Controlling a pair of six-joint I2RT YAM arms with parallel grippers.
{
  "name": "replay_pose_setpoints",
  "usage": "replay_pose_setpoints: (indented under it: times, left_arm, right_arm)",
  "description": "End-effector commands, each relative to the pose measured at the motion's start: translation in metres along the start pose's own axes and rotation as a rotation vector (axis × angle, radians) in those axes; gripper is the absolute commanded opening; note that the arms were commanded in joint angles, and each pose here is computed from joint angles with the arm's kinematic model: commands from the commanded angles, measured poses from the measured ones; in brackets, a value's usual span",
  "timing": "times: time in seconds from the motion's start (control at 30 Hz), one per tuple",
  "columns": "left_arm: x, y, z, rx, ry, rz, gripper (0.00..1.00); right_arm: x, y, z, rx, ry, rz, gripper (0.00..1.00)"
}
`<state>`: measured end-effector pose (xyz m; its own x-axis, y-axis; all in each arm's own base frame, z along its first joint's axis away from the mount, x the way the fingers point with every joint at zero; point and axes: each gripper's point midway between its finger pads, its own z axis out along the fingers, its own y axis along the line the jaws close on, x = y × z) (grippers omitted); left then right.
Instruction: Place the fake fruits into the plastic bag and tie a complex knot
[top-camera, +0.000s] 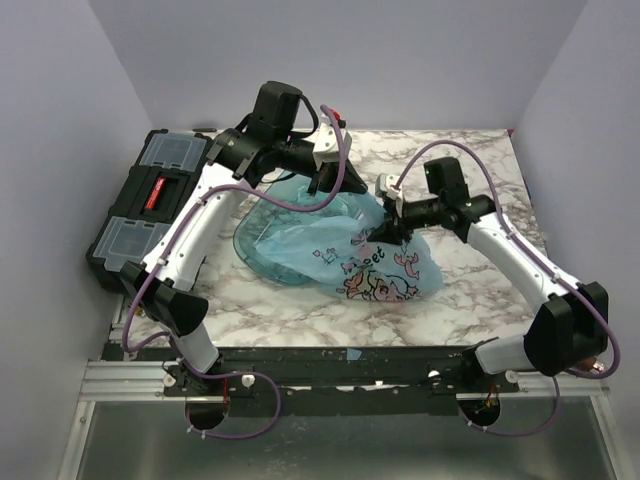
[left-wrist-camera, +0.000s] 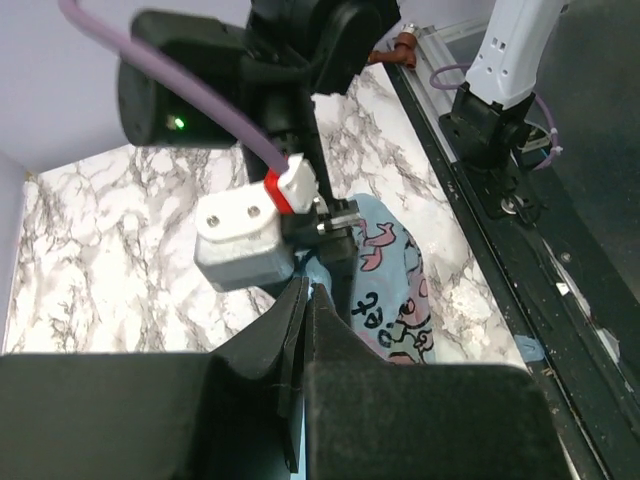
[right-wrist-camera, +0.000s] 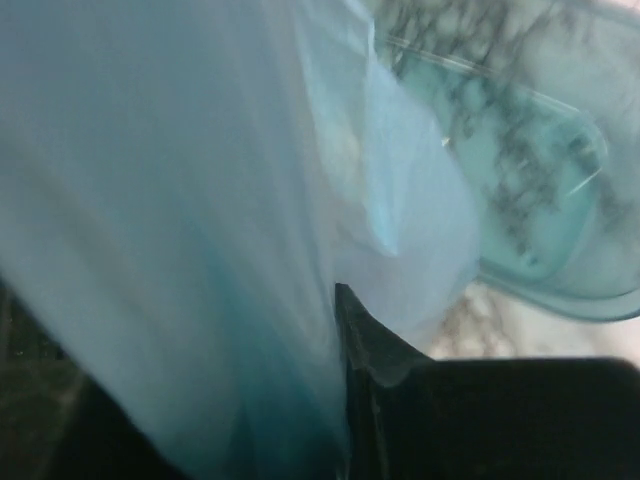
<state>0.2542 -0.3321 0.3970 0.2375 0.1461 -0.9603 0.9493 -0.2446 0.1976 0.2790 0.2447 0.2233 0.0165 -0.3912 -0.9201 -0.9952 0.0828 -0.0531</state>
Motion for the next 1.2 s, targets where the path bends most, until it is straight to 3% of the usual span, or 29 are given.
replay_pose_setpoints:
  times: [0.0, 0.07, 0.2, 0.23, 0.3, 0.33, 0.43, 0.57, 0.8, 0.93, 1.03, 1.07, 1.1, 1.17]
  left_arm:
    - [-0.027, 0.001, -0.013, -0.033, -0.037, 0.052, 0.00]
    - [-0.026, 0.003, -0.015, -0.039, -0.035, 0.044, 0.00]
    - [-0.019, 0.004, -0.022, -0.075, -0.011, 0.014, 0.00]
    - [-0.016, 0.005, -0.026, -0.098, 0.002, -0.016, 0.09]
    - [0.000, 0.007, -0.040, -0.159, 0.038, -0.095, 0.53]
    - [0.012, 0.006, -0.047, -0.190, 0.061, -0.140, 0.62]
    - [0.061, -0.008, -0.073, -0.271, 0.137, -0.215, 0.75]
    - [0.115, -0.041, -0.104, -0.348, 0.296, -0.178, 0.90]
    - [0.170, -0.081, -0.119, -0.306, 0.425, -0.213, 0.91]
    - [0.190, -0.082, -0.120, -0.309, 0.458, -0.219, 0.93]
    - [0.214, -0.083, -0.125, -0.314, 0.522, -0.224, 0.88]
    - [0.221, -0.085, -0.126, -0.305, 0.539, -0.236, 0.84]
    - [0.226, -0.086, -0.127, -0.300, 0.555, -0.250, 0.72]
    - [0.225, -0.083, -0.128, -0.295, 0.553, -0.295, 0.35]
  right_arm:
    - [0.059, 0.006, 0.003, 0.006, 0.114, -0.002, 0.12]
    - [0.064, 0.005, 0.003, 0.009, 0.117, 0.007, 0.01]
    - [0.056, -0.004, -0.001, 0.038, 0.104, 0.000, 0.01]
    - [0.053, -0.006, -0.004, 0.049, 0.102, -0.005, 0.01]
    - [0.049, -0.009, -0.008, 0.066, 0.097, -0.009, 0.01]
    - [0.047, -0.010, -0.010, 0.074, 0.094, -0.009, 0.01]
    - [0.041, -0.008, -0.013, 0.081, 0.083, -0.017, 0.01]
    - [0.040, -0.005, -0.017, 0.089, 0.079, -0.026, 0.01]
    - [0.041, -0.002, -0.017, 0.085, 0.078, -0.029, 0.01]
    - [0.041, -0.003, -0.017, 0.080, 0.076, -0.034, 0.01]
    - [0.040, -0.004, -0.018, 0.087, 0.078, -0.040, 0.01]
    - [0.040, -0.004, -0.018, 0.088, 0.080, -0.040, 0.01]
    - [0.041, -0.004, -0.019, 0.091, 0.084, -0.042, 0.01]
    - [0.044, -0.004, -0.020, 0.102, 0.101, -0.044, 0.00]
